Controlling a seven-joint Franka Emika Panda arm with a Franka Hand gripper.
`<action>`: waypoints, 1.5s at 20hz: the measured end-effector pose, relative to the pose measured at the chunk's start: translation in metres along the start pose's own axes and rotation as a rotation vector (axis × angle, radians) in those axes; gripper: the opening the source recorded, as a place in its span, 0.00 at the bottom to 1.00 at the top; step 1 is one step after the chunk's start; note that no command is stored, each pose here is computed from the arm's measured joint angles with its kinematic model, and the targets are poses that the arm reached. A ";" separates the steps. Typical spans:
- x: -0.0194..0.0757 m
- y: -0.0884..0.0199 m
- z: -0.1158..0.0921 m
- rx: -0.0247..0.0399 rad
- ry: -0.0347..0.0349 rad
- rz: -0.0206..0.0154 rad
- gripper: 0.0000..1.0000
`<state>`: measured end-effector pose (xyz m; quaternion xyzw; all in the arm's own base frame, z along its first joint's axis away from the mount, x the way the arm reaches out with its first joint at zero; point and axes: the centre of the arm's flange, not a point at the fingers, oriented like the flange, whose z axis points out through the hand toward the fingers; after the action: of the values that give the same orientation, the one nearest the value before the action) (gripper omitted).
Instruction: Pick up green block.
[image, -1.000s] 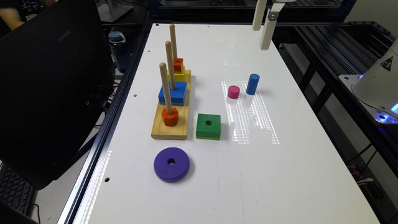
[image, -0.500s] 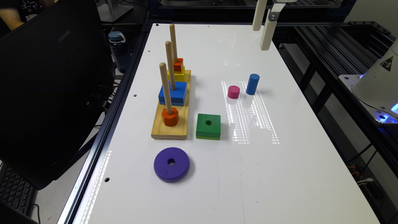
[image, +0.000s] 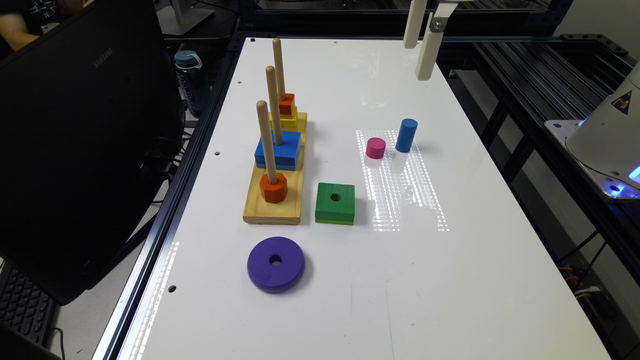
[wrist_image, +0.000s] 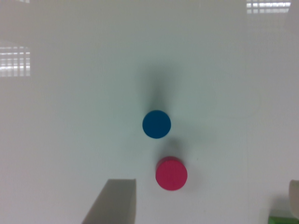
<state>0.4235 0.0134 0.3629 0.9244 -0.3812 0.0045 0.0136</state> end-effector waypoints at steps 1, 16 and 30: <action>0.0007 -0.003 0.000 0.0010 0.0001 -0.0007 1.00; 0.0124 -0.044 0.002 0.0159 -0.0081 -0.0033 1.00; 0.0160 -0.102 0.004 0.0361 -0.0161 -0.0027 1.00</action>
<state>0.5066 0.0742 0.3571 0.9250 -0.3799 0.0039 -0.0061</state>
